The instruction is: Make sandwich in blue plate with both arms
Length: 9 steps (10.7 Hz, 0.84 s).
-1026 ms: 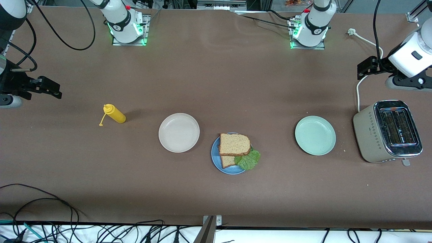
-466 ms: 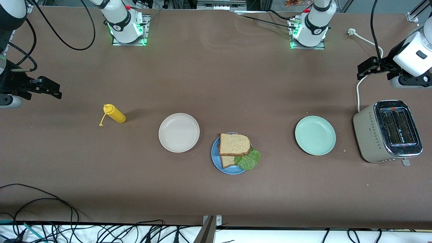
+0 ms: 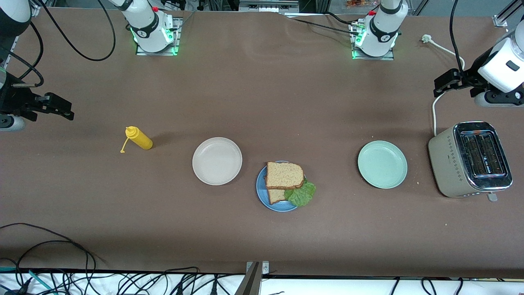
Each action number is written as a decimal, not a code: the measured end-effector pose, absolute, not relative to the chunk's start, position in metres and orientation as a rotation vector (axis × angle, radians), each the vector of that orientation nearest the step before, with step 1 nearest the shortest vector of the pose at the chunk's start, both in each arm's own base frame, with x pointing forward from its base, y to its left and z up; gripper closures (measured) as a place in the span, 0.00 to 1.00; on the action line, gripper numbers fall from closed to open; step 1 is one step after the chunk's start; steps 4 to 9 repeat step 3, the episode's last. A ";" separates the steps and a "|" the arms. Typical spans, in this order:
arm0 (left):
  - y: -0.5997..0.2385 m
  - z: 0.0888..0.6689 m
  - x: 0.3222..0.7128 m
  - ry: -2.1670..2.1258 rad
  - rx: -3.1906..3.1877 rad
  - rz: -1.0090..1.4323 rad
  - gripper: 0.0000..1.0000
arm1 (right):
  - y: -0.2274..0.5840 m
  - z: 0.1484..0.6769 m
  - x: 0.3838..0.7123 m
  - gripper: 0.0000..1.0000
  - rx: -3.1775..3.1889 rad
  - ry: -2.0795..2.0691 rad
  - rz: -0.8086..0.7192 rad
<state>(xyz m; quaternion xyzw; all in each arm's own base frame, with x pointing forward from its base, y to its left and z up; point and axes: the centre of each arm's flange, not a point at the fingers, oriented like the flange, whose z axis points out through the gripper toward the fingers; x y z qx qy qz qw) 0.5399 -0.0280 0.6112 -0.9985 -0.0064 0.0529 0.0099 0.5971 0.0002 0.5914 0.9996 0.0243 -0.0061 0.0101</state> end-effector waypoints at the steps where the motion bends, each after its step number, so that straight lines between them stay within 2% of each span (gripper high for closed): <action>1: -0.028 0.612 0.540 -0.022 -3.117 0.164 0.00 | -0.001 0.591 0.597 0.00 3.121 0.072 -0.019; 9: -0.028 0.614 0.540 -0.023 -3.118 0.157 0.00 | -0.002 0.591 0.597 0.00 3.121 0.070 -0.019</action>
